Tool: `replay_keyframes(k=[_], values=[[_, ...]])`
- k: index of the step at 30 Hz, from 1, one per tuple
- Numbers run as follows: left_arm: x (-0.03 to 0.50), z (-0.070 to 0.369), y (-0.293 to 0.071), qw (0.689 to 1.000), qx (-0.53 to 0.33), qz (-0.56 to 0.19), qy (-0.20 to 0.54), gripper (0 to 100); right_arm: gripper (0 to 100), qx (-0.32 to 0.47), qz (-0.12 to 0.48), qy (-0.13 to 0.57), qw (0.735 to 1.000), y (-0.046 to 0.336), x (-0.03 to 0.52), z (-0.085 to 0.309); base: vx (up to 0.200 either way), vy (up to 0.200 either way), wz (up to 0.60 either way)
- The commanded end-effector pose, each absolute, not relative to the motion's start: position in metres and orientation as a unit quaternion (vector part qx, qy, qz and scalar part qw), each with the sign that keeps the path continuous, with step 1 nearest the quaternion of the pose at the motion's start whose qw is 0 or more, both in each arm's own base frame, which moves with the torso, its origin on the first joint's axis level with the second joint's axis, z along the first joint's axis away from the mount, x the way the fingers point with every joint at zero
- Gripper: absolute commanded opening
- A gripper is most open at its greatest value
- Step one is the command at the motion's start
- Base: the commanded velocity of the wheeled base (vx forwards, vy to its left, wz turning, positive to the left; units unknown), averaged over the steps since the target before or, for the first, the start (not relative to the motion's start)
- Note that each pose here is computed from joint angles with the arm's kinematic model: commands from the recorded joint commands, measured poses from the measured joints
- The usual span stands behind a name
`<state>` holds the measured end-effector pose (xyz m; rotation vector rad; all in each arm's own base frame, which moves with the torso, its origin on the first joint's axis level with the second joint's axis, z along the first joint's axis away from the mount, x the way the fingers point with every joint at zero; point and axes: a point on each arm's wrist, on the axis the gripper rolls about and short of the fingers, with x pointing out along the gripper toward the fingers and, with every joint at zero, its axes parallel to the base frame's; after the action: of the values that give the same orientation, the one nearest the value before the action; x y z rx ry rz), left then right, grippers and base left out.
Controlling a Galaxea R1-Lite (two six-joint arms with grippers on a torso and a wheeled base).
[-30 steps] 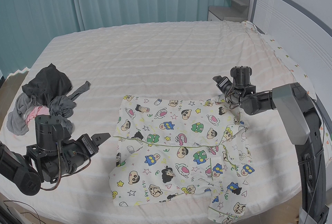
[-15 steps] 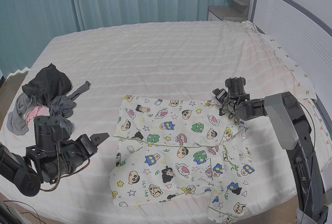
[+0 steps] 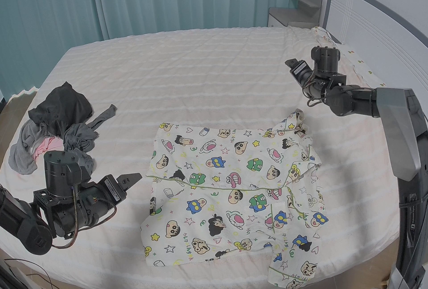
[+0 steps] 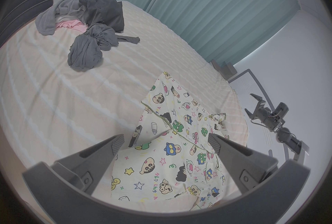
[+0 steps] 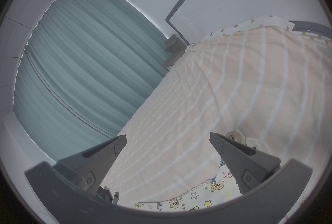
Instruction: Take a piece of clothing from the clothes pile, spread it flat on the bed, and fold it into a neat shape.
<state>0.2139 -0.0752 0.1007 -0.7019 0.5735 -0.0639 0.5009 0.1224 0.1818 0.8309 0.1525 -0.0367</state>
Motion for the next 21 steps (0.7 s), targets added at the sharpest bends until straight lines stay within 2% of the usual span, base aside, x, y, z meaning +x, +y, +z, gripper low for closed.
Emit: replay_keyframes(k=[1, 2, 3, 4, 5, 6, 7, 8, 9, 12, 21], values=[[0.213, 0.100, -0.075, 0.899, -0.338, -0.031, 0.278, 100, 100, 0.408, 0.005, 0.014, 0.913, 0.108, 0.456, 0.275, 0.000, 0.000, 0.00], [0.213, 0.100, -0.076, 0.898, -0.338, -0.032, 0.279, 100, 100, 0.408, 0.005, 0.014, 0.913, 0.108, 0.456, 0.275, 0.000, 0.000, 0.00], [0.212, 0.099, -0.075, 0.898, -0.337, -0.031, 0.279, 100, 100, 0.409, 0.053, -0.041, 0.910, 0.099, 0.417, 0.335, 0.000, 0.000, 0.00], [0.212, 0.099, -0.075, 0.899, -0.337, -0.032, 0.280, 100, 100, 0.398, 0.095, -0.063, 0.910, 0.094, 0.391, 0.364, 0.000, 0.000, 0.00], [0.212, 0.099, -0.075, 0.899, -0.337, -0.032, 0.280, 100, 100, 0.398, 0.095, -0.063, 0.910, 0.094, 0.391, 0.364, 0.000, 0.000, 0.00], [0.211, 0.099, -0.075, 0.899, -0.336, -0.032, 0.280, 100, 100, 0.346, 0.135, 0.007, 0.928, 0.086, 0.362, 0.336, 0.000, 0.000, 0.00], [0.211, 0.100, -0.076, 0.899, -0.336, -0.035, 0.279, 100, 100, 0.326, 0.144, 0.024, 0.934, 0.079, 0.352, 0.323, 0.000, 0.000, 0.00], [0.209, 0.102, -0.077, 0.899, -0.337, -0.040, 0.277, 100, 100, 0.307, 0.149, 0.042, 0.939, 0.070, 0.341, 0.303, 0.000, 0.000, 0.00], [0.209, 0.102, -0.077, 0.899, -0.337, -0.040, 0.277, 100, 100, 0.307, 0.149, 0.042, 0.939, 0.070, 0.341, 0.303, 0.000, 0.000, 0.00], [0.203, 0.104, -0.081, 0.899, -0.334, -0.053, 0.279, 100, 100, 0.296, 0.127, 0.108, 0.941, 0.042, 0.314, 0.243, 0.000, 0.000, 0.00], [0.189, 0.105, -0.089, 0.900, -0.321, -0.081, 0.284, 100, 100, 0.326, 0.106, 0.301, 0.890, -0.021, 0.242, 0.128, 0.000, 0.000, 0.00]])
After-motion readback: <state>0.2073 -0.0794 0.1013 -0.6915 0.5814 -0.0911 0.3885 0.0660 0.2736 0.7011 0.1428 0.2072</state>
